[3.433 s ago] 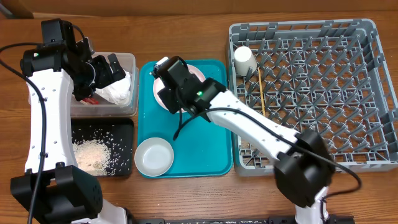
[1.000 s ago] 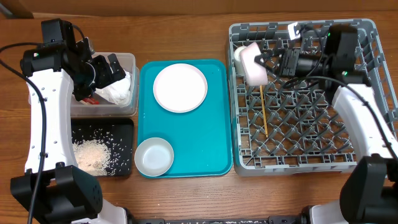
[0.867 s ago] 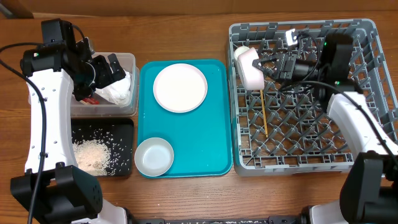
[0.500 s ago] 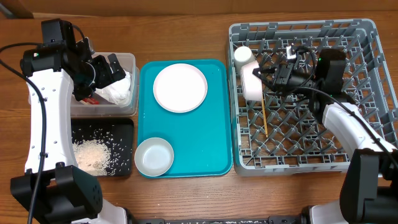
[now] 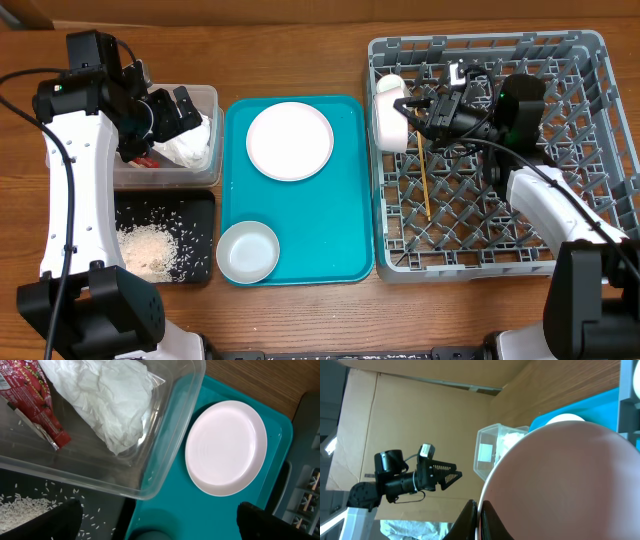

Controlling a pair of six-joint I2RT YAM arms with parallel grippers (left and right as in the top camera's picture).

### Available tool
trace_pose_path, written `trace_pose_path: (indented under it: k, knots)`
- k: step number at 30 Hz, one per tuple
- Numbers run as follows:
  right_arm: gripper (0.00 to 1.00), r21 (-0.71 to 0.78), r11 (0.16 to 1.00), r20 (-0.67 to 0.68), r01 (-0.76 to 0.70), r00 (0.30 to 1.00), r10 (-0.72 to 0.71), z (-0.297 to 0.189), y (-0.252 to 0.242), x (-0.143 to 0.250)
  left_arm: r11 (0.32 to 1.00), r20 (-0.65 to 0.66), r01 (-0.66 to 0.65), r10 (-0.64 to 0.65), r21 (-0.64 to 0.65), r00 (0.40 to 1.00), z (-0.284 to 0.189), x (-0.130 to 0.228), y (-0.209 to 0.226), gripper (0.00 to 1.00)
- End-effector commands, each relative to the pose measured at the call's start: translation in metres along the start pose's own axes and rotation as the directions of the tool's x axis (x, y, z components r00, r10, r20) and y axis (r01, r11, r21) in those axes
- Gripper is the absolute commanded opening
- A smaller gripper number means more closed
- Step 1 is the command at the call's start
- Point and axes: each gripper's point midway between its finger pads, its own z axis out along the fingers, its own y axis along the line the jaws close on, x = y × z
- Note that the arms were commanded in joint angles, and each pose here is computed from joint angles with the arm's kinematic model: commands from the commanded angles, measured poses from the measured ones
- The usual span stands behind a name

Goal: Sort waste into correct bins and load items into the dishwasher
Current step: 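Carry the pink bowl into the rack's back-left area with the right gripper, then set the pink bowl upright in the rack and release it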

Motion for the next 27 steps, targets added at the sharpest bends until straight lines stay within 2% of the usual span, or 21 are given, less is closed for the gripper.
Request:
trace_pose_path:
  k: [1,7,14,20,27]
  knots:
    - [0.04,0.030,0.998,0.006,-0.054,0.999,0.054,0.004,-0.023,-0.003,1.000,0.022,-0.027,0.027,0.001,0.999,-0.006,-0.004,-0.004,1.00]
    - [0.04,0.059,0.992,-0.001,-0.109,0.994,0.109,0.008,-0.052,-0.003,1.000,0.023,-0.027,0.027,0.002,0.999,-0.006,-0.004,-0.004,1.00]
    - [0.05,0.034,0.993,0.005,-0.116,0.993,0.116,-0.012,-0.053,-0.013,1.000,0.022,-0.027,0.027,0.001,0.999,-0.006,-0.004,-0.004,1.00]
    - [0.20,0.016,0.995,0.006,-0.101,0.995,0.101,-0.027,-0.054,-0.019,1.000,0.022,-0.027,0.027,0.001,0.999,-0.006,-0.004,-0.004,1.00]
    - [0.33,-0.015,0.995,0.021,-0.101,0.995,0.101,-0.055,-0.055,-0.030,1.000,0.022,-0.027,0.027,0.001,0.999,-0.006,-0.004,-0.004,1.00]
